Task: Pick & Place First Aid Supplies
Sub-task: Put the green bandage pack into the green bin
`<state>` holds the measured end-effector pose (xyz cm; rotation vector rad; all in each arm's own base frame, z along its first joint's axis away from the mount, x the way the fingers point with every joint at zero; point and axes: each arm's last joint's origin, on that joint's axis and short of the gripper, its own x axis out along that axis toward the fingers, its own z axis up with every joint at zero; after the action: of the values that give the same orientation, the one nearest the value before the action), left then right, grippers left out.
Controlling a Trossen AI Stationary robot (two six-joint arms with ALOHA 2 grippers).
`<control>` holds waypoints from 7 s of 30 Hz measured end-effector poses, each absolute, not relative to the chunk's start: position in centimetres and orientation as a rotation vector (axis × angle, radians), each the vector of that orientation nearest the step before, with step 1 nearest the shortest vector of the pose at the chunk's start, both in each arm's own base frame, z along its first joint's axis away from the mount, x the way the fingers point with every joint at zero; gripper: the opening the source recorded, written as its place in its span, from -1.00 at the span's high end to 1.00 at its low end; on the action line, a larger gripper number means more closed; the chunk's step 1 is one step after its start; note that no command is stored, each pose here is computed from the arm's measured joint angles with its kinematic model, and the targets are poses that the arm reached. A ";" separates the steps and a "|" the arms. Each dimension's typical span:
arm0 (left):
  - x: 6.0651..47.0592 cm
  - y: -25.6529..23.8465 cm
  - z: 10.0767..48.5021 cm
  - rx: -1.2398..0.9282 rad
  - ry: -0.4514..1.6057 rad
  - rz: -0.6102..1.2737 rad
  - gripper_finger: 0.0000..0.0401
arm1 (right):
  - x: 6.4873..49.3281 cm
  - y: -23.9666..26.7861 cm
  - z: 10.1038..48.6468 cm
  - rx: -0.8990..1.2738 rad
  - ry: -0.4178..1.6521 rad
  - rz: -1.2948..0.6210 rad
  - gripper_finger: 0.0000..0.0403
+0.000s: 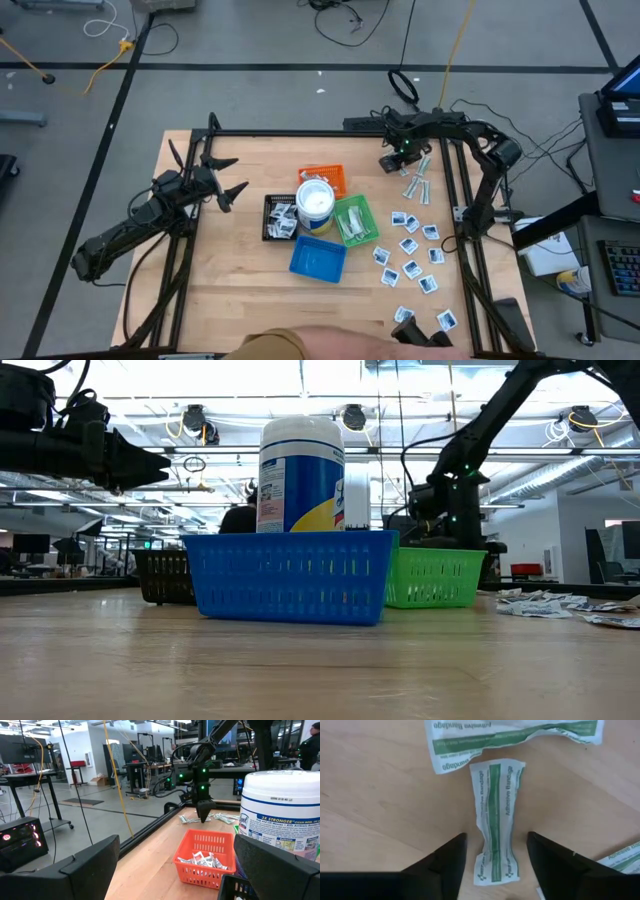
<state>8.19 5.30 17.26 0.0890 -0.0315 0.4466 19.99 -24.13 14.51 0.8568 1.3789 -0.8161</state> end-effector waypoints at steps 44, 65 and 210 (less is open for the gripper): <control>8.2 5.3 17.3 0.089 -0.031 0.447 -0.98 | 21.8 -16.7 22.8 1.138 1.061 -1.105 1.00; 8.2 5.3 17.2 0.089 -0.031 0.447 -0.98 | 29.1 -4.3 24.5 1.131 0.999 -0.858 1.00; 8.2 5.3 17.3 0.089 -0.031 0.447 -0.98 | 22.0 -26.3 16.8 1.090 0.939 -1.157 0.98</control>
<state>8.19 5.30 17.25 0.0890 -0.0314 0.4466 21.99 -26.26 16.82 1.0901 0.9387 -1.1565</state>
